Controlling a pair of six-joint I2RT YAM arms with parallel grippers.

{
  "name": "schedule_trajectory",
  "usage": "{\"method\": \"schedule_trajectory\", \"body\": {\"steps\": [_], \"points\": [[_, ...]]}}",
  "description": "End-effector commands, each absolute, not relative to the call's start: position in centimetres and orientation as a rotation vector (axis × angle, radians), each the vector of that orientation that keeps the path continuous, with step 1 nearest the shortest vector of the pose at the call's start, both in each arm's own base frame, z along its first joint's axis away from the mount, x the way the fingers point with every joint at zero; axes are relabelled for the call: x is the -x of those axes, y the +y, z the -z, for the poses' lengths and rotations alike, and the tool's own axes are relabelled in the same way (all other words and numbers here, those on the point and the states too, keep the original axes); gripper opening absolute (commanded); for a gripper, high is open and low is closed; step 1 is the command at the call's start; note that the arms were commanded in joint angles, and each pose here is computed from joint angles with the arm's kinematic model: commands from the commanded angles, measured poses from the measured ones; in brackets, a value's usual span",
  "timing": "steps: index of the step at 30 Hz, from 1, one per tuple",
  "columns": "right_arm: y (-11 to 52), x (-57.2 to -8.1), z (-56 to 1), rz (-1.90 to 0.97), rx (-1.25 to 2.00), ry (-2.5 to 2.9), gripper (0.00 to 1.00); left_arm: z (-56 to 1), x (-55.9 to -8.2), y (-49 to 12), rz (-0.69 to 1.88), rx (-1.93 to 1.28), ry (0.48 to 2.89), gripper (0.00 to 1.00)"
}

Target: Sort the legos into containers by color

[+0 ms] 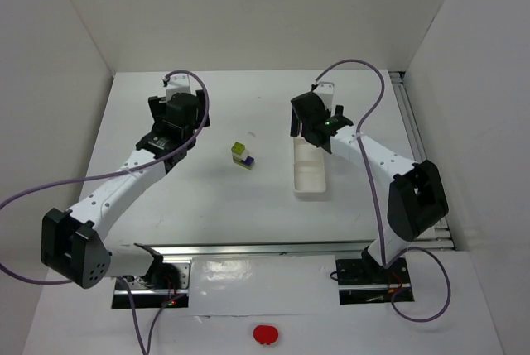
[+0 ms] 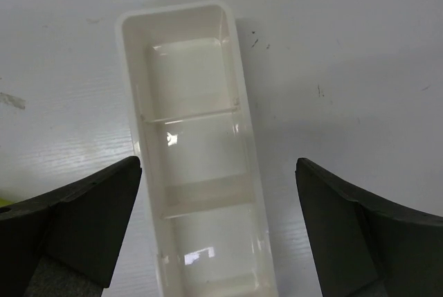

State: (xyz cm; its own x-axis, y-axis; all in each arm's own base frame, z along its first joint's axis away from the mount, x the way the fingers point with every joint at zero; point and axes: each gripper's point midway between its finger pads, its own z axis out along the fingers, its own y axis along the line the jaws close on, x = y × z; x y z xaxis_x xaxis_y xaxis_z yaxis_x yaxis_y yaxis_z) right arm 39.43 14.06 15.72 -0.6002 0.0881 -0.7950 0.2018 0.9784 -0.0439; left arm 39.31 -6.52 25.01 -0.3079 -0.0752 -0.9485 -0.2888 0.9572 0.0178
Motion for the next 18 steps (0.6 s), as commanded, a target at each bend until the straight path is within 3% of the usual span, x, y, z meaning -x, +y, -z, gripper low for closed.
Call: {"method": "schedule_trajectory", "body": {"steps": [1,8,10,13,18], "points": [[15.4,-40.3,-17.9,0.130,-0.219,2.155,1.00,-27.8,-38.4,-7.1,-0.165,0.153,1.876,1.00],[18.6,-40.4,-18.5,0.010,-0.050,2.147,1.00,-31.7,-37.9,-9.1,-0.065,-0.014,1.861,1.00],[21.4,-39.8,-18.7,-0.170,0.095,2.138,1.00,-32.4,-37.5,-9.0,-0.056,-0.035,1.829,1.00],[25.4,-38.1,-19.8,-0.381,0.338,2.055,0.99,-32.0,-37.2,-7.7,-0.023,0.165,1.805,1.00],[30.2,-35.8,-19.4,-0.468,0.681,1.978,0.97,-28.9,-37.7,-9.4,0.212,0.106,2.006,1.00]]}}
